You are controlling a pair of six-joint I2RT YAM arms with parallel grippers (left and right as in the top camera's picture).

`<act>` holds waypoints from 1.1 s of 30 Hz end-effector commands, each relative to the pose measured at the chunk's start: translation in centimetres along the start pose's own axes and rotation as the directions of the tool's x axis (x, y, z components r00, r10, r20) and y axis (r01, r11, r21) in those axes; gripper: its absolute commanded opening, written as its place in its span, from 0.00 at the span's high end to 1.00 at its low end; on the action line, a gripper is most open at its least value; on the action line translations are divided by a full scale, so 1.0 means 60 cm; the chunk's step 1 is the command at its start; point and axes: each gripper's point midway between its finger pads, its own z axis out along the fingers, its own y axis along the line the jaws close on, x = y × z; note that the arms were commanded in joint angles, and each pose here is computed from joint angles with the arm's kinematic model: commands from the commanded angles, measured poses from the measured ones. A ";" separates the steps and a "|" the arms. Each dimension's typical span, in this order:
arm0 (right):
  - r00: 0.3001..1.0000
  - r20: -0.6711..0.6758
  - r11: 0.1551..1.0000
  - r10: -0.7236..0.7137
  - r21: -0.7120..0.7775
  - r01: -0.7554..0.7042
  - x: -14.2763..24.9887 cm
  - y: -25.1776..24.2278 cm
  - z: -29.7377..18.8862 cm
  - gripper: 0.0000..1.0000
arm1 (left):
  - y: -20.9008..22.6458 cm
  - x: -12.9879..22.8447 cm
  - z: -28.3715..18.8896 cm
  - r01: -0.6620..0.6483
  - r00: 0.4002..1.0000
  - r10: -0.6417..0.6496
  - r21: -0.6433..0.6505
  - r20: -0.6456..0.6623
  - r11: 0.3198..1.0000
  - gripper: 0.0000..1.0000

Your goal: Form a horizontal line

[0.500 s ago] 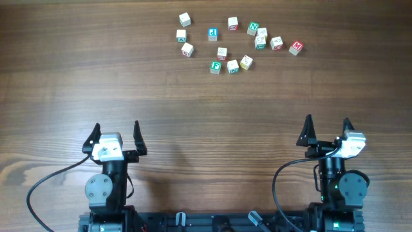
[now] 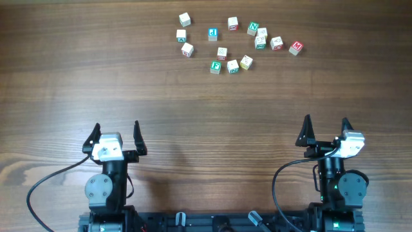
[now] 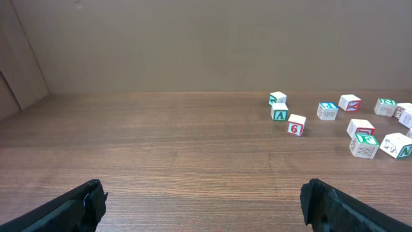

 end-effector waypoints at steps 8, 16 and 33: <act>1.000 0.004 1.000 -0.018 -0.017 0.018 -0.001 0.005 0.000 0.00 | 0.005 0.001 0.000 0.015 1.000 -0.015 -0.016 0.008 1.000 0.00; 1.000 0.004 1.000 -0.018 -0.017 0.018 -0.001 0.005 0.000 0.00 | 0.005 0.000 0.000 0.015 1.000 -0.015 -0.016 0.009 1.000 0.00; 1.000 0.004 1.000 -0.018 -0.017 0.018 -0.001 0.005 0.000 0.00 | -0.028 -0.054 -0.011 0.029 0.997 -0.037 0.107 0.074 0.994 0.00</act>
